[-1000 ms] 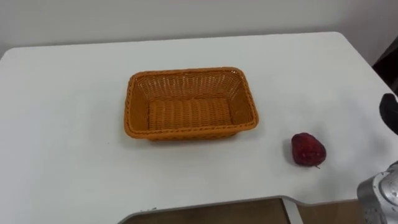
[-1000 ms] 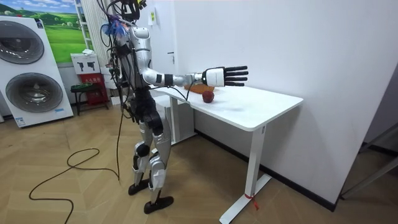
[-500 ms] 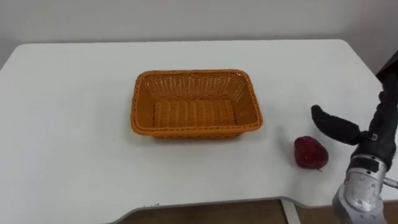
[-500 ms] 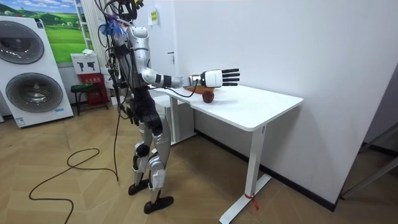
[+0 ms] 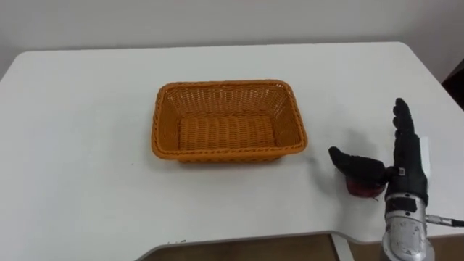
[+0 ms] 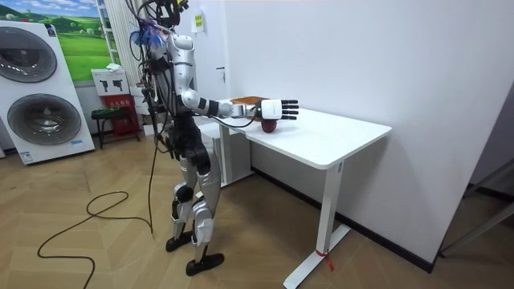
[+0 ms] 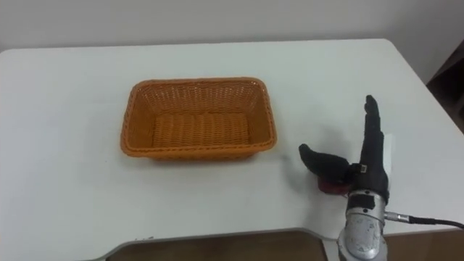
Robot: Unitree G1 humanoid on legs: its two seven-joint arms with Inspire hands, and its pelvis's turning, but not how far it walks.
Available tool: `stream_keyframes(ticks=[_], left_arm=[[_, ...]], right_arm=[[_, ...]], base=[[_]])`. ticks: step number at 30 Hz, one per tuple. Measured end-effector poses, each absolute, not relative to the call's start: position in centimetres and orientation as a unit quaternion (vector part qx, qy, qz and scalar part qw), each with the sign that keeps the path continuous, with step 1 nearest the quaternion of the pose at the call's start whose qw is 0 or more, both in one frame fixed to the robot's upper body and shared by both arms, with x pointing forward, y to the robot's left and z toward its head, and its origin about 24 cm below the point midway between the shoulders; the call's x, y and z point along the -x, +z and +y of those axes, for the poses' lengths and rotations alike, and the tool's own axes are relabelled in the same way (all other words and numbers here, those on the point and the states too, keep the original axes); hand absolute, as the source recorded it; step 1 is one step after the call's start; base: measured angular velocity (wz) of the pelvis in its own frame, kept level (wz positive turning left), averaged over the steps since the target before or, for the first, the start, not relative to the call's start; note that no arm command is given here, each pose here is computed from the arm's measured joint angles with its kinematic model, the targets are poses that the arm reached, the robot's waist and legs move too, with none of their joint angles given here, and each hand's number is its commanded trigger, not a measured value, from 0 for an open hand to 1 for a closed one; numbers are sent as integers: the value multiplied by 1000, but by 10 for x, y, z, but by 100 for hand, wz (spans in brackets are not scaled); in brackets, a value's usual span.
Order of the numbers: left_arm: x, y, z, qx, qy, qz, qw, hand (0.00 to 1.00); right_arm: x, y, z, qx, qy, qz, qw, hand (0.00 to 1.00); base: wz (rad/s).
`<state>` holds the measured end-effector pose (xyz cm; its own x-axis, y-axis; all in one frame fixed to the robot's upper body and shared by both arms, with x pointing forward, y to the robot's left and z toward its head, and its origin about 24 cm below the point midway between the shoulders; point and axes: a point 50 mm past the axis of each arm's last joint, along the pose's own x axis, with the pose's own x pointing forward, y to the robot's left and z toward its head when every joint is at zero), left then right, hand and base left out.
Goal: Pick and place apple
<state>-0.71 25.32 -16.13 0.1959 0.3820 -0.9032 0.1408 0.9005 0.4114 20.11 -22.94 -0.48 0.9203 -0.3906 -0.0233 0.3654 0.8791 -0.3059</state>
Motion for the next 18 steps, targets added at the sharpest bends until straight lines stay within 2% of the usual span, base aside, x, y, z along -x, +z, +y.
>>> stream_keyframes(ticks=[8, 18], left_arm=[[6, -161, 253, -208, 81, 628, 746, 0], [5, -162, 254, -208, 81, 629, 745, 0]], right_arm=[[-202, -3, -227, 173, -175, 36, 969, 0], [-183, -9, -222, 192, -146, 53, 969, 0]], base=[[0], [0]])
